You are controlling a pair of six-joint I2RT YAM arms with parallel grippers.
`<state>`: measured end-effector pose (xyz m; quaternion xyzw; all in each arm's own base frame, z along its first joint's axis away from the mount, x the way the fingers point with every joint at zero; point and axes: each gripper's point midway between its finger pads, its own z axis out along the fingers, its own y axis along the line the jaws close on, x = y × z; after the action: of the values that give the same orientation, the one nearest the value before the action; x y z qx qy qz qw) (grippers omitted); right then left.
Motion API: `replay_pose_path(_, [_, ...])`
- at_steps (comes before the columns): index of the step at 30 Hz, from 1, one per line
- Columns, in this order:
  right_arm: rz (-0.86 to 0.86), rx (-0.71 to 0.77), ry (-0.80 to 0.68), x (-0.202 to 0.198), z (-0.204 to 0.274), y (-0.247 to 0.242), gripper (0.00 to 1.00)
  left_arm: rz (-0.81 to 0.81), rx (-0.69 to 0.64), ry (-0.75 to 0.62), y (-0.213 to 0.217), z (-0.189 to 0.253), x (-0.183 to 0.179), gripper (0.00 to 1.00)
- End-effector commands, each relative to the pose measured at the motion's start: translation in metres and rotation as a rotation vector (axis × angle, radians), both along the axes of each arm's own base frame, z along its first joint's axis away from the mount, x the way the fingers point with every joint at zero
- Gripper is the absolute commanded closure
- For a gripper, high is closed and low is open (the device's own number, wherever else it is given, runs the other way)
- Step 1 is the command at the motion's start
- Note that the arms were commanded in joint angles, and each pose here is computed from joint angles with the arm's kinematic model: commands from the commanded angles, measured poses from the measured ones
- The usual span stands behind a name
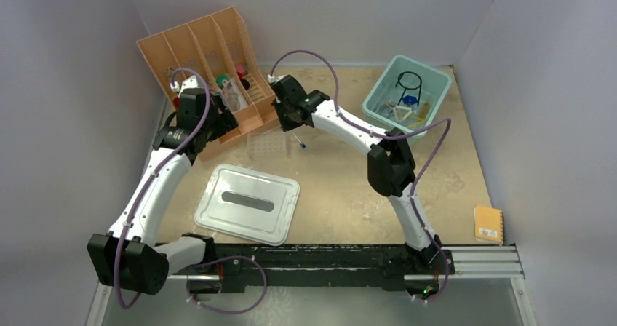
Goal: Organize the chemistry lab equipment
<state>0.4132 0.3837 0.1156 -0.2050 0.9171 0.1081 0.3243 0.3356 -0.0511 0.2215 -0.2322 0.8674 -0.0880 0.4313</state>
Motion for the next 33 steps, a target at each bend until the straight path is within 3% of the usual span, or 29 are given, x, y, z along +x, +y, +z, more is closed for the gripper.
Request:
replay_pose_path(1, [0.010, 0.021, -0.086, 0.017, 0.018, 0.012, 0.91, -0.003, 0.024, -0.038, 0.005, 0.009, -0.001, 0.30])
replay_pose_path(8, [0.033, 0.037, -0.081, 0.016, 0.012, 0.019, 0.91, -0.001, 0.029, -0.032, 0.006, 0.007, -0.001, 0.30])
replay_pose_path(18, [0.090, -0.089, 0.003, -0.003, -0.009, 0.002, 0.91, -0.001, 0.056, -0.029, 0.009, 0.005, 0.000, 0.31])
replay_pose_path(28, [0.180, -0.217, 0.166, -0.054, -0.012, -0.038, 0.91, -0.006, 0.050, -0.024, 0.007, 0.002, 0.004, 0.31])
replay_pose_path(33, [0.138, -0.313, 0.188, -0.068, -0.023, -0.072, 0.92, -0.008, 0.051, -0.021, 0.006, 0.002, 0.005, 0.31])
